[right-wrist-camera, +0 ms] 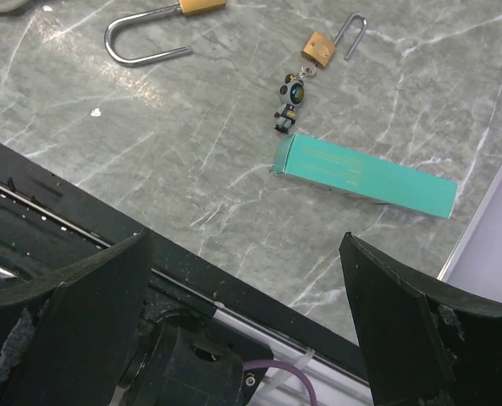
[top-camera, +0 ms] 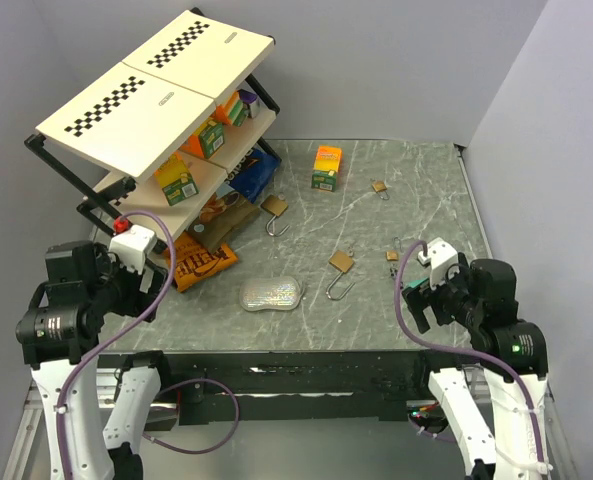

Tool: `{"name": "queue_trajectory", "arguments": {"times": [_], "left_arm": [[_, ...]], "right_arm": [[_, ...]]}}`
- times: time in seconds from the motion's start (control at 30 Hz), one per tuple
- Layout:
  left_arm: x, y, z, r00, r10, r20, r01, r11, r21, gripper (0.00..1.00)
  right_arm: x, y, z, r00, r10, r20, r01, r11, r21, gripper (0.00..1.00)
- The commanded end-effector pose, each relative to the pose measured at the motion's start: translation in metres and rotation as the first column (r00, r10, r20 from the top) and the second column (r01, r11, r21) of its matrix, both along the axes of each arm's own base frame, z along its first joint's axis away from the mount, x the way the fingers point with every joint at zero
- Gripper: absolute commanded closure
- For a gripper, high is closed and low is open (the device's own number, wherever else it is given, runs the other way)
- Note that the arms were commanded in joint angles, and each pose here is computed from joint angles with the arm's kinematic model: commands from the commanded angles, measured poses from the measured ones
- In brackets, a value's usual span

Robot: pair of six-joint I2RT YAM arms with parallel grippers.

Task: Lock with the key
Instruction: Pick up the lock from the center of the board.

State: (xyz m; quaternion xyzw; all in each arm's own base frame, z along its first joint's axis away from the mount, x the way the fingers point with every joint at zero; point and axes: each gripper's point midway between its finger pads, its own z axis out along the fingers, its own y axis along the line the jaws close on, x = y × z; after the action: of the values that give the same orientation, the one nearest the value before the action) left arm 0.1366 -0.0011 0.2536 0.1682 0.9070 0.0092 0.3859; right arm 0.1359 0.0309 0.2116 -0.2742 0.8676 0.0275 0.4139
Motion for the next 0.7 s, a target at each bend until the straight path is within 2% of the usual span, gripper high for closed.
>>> {"name": "queue_trajectory", "arguments": {"times": [0.0,0.13,0.33,0.5,0.67], "left_arm": [[0.003,-0.015,0.021,0.993,-0.098,0.059,0.1,0.995,-0.029,0.04],[0.007,-0.022,0.014,0.978,-0.204,0.043,0.204,0.979,-0.016,0.04],[0.019,-0.044,0.008,0.937,-0.348,0.017,0.348,0.933,-0.091,0.04],[0.022,-0.075,0.006,0.871,-0.491,-0.009,0.48,0.856,-0.191,0.04],[0.024,-0.091,-0.006,0.808,-0.588,-0.04,0.575,0.801,-0.169,0.04]], "right_arm": [[0.009,-0.002,-0.005,0.998,-0.017,-0.056,0.017,1.0,-0.007,0.01],[0.014,-0.007,-0.01,0.995,-0.042,-0.093,0.04,0.999,-0.025,0.01],[0.024,-0.006,-0.016,0.989,-0.037,-0.143,0.032,0.999,-0.032,0.01],[0.035,-0.005,-0.021,0.984,-0.045,-0.171,0.042,0.999,-0.024,0.01],[0.047,-0.006,-0.026,0.976,-0.079,-0.204,0.075,0.997,-0.023,0.01]]}}
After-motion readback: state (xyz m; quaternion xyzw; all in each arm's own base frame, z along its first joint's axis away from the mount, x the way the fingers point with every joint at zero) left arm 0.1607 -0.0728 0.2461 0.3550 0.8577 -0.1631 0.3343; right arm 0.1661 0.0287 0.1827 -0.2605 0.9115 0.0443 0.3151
